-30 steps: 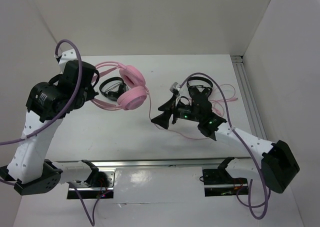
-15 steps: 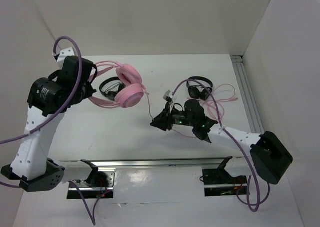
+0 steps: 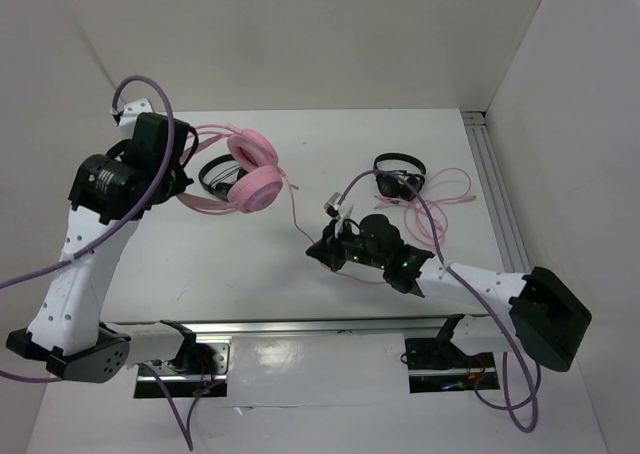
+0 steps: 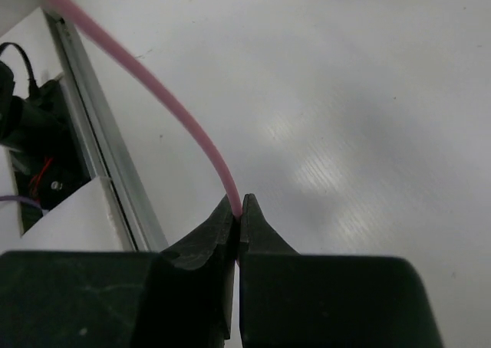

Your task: Wrap the headphones

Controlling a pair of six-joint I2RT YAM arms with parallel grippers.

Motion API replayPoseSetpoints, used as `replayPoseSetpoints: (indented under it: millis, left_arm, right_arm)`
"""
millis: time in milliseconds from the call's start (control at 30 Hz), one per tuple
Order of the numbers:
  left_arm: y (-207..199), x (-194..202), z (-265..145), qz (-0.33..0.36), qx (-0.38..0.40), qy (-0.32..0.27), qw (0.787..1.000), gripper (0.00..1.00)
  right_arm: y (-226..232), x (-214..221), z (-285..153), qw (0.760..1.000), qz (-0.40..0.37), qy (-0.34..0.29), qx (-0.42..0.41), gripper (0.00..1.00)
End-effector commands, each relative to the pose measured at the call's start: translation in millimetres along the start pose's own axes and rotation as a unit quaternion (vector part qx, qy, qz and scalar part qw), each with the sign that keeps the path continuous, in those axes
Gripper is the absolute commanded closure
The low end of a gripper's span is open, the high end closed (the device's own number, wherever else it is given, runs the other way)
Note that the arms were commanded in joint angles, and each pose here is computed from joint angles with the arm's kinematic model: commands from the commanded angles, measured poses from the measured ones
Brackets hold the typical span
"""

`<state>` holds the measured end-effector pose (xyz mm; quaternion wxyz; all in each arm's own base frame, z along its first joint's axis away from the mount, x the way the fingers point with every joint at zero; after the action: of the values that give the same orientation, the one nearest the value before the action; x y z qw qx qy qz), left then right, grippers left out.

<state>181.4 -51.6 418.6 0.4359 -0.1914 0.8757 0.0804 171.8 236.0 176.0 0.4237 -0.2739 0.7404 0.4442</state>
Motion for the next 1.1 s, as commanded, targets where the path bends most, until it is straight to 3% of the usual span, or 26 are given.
replayPoseSetpoints:
  millis: [0, 33, 167, 267, 367, 567, 700, 867, 1067]
  left_arm:
    - [-3, -12, 12, -0.038, -0.032, -0.065, 0.997, 1.0]
    - [0, -8, 22, -0.028, -0.071, -0.074, 0.994, 1.0]
    - [-18, 12, 55, 0.041, -0.123, -0.062, 0.99, 1.0]
    - [-40, 34, 73, 0.126, -0.119, -0.038, 0.984, 1.0]
    - [-67, 66, 82, 0.229, -0.103, -0.015, 0.968, 1.0]
    - [-100, 112, 75, 0.344, -0.012, -0.011, 0.939, 1.0]
    - [-117, 129, 58, 0.393, 0.054, -0.007, 0.918, 1.0]
    - [-126, 148, 28, 0.442, 0.185, -0.019, 0.877, 1.0]
    - [-125, 164, 5, 0.47, 0.288, -0.003, 0.835, 1.0]
  right_arm:
    - [21, -23, -11, 0.992, -0.039, -0.035, 0.117, 1.0]
    - [23, -32, -23, 0.978, -0.045, -0.051, 0.198, 1.0]
    - [48, -48, -47, 0.949, -0.057, -0.074, 0.302, 1.0]
    - [65, -64, -62, 0.926, -0.08, -0.088, 0.358, 1.0]
    - [75, -69, -65, 0.907, -0.134, -0.071, 0.392, 1.0]
    - [81, -83, -72, 0.894, -0.168, -0.078, 0.408, 1.0]
    - [78, -90, -82, 0.87, -0.18, -0.083, 0.451, 1.0]
    - [77, -92, -87, 0.867, -0.176, -0.096, 0.457, 1.0]
    - [83, -100, -96, 0.9, -0.155, -0.118, 0.391, 0.97]
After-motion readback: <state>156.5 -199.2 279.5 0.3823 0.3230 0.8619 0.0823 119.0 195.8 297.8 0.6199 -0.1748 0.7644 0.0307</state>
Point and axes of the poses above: each gripper's point midway between its finger pads, its own z axis out along the fingers, its own y axis along the line the jaws close on, x = y × z, the point moved 10 cm from there along -z, back along the fingers, and after that the axes turned 6 degrees about z, right-handed, at the moved point
